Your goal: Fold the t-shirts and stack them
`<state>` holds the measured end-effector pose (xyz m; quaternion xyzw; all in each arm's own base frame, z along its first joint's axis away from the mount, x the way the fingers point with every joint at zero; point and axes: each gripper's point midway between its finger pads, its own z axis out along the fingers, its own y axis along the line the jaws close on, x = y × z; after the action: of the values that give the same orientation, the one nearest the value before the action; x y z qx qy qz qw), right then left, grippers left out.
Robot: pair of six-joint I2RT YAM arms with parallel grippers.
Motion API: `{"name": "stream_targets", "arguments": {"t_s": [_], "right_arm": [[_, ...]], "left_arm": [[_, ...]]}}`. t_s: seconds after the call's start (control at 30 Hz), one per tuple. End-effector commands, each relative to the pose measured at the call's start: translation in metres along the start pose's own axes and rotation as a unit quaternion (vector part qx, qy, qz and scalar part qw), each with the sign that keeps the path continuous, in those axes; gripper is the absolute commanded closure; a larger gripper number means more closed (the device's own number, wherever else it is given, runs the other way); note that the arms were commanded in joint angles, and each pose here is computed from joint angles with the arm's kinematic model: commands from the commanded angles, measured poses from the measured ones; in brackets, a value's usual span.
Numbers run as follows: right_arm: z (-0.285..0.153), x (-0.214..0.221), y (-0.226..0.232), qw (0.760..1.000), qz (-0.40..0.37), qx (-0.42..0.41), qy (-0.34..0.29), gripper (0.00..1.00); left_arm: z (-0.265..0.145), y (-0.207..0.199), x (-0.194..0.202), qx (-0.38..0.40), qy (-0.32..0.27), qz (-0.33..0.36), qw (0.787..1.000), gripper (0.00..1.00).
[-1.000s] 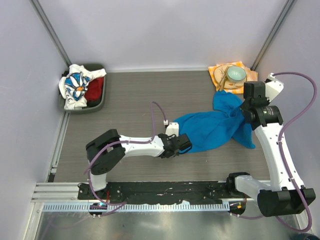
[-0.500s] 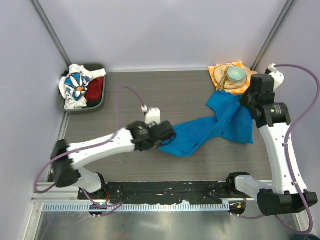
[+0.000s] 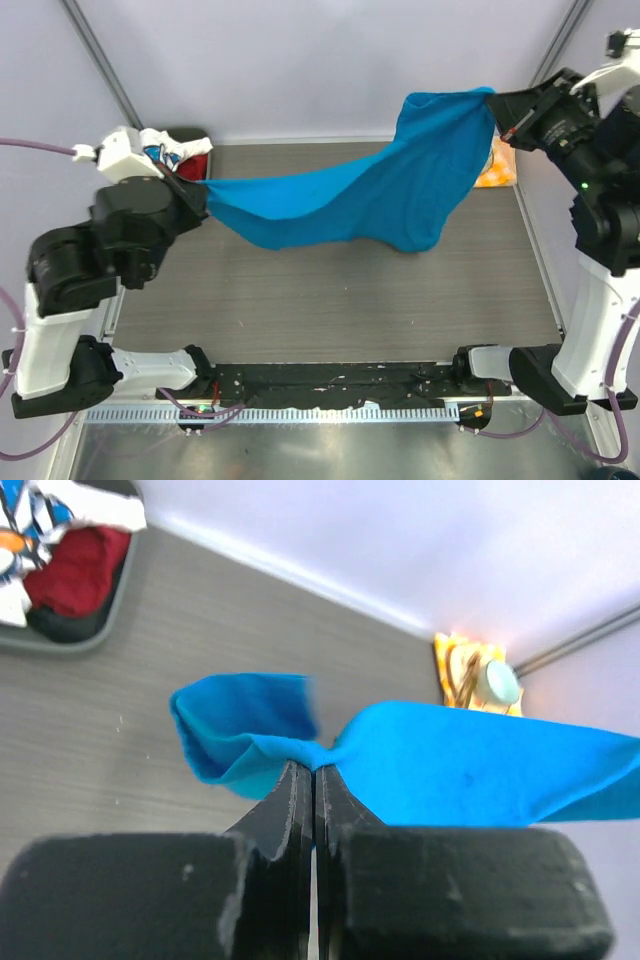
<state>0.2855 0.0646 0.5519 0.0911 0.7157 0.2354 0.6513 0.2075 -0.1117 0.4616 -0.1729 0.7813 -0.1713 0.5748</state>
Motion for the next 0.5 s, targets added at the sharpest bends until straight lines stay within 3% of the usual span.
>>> {"name": "stream_targets", "arguments": {"t_s": [0.0, 0.17, 0.3, 0.47], "right_arm": [[-0.055, -0.043, 0.073, 0.986, -0.02, -0.156, -0.063, 0.99], [-0.074, -0.067, 0.098, 0.973, 0.007, -0.207, -0.107, 0.99], [-0.031, -0.061, 0.08, 0.98, 0.036, -0.173, -0.088, 0.99], [0.034, -0.039, 0.057, 0.985, 0.068, -0.147, -0.053, 0.99]], "left_arm": [[-0.024, 0.022, -0.051, -0.008, -0.066, 0.003, 0.998, 1.0], [-0.042, 0.027, -0.09, 0.011, -0.119, -0.014, 0.993, 1.0], [-0.042, 0.028, -0.11, -0.011, -0.161, -0.014, 0.987, 1.0], [-0.016, 0.009, -0.098, -0.042, -0.168, 0.042, 0.984, 1.0]]}}
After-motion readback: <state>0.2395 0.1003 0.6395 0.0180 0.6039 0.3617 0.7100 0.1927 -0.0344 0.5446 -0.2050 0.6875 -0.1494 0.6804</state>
